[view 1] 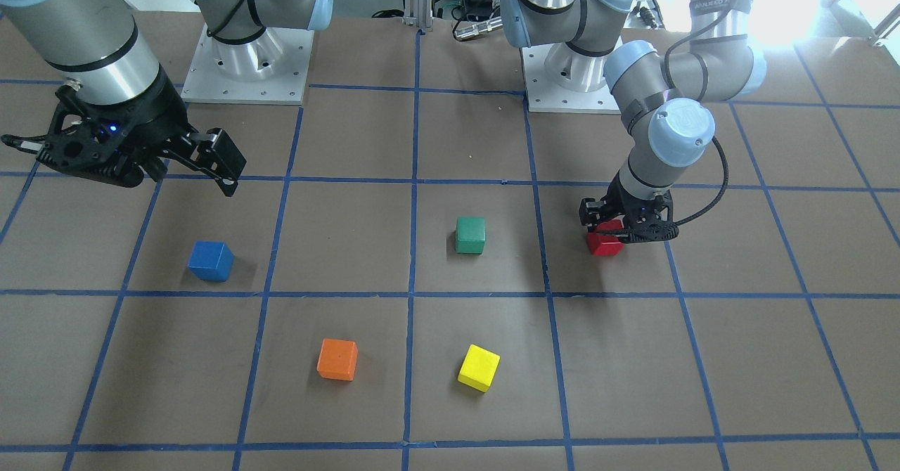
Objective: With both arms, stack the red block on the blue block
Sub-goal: 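Lower the left gripper onto the red cube and close on it, then carry the red cube with the left gripper toward the table centre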
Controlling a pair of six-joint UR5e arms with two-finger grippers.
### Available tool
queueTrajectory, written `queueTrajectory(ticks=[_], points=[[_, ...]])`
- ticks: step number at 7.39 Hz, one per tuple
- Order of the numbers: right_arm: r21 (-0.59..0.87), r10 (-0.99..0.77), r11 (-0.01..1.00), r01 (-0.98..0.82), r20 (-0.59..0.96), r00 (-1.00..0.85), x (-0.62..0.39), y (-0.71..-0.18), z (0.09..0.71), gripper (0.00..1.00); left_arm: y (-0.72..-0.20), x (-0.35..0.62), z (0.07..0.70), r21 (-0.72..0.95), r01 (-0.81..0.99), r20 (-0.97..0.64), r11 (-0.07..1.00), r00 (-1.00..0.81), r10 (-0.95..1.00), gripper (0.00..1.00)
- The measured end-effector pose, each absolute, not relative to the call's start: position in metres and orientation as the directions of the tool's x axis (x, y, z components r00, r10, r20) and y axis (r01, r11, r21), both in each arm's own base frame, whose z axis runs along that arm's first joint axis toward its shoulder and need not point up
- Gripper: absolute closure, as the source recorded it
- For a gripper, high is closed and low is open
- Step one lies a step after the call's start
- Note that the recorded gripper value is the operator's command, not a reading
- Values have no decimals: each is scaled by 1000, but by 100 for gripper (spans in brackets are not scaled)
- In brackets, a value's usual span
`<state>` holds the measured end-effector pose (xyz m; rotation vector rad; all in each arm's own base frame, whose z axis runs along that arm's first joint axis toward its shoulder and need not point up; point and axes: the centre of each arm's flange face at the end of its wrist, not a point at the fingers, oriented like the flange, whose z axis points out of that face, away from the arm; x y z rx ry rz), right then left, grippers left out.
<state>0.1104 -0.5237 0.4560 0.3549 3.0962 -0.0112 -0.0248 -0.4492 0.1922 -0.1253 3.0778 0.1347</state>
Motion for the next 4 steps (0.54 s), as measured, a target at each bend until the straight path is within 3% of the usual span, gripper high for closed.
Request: queueTrajectory(ticks=[2, 4], points=[[-4, 226, 974, 226, -26, -974, 110, -524, 456, 0, -465, -24, 203, 46, -57, -66, 997, -996, -54, 90], [-4, 226, 974, 226, -27, -974, 111, -523, 456, 0, -494, -50, 238, 10, 3, -42, 1000, -999, 4, 89]])
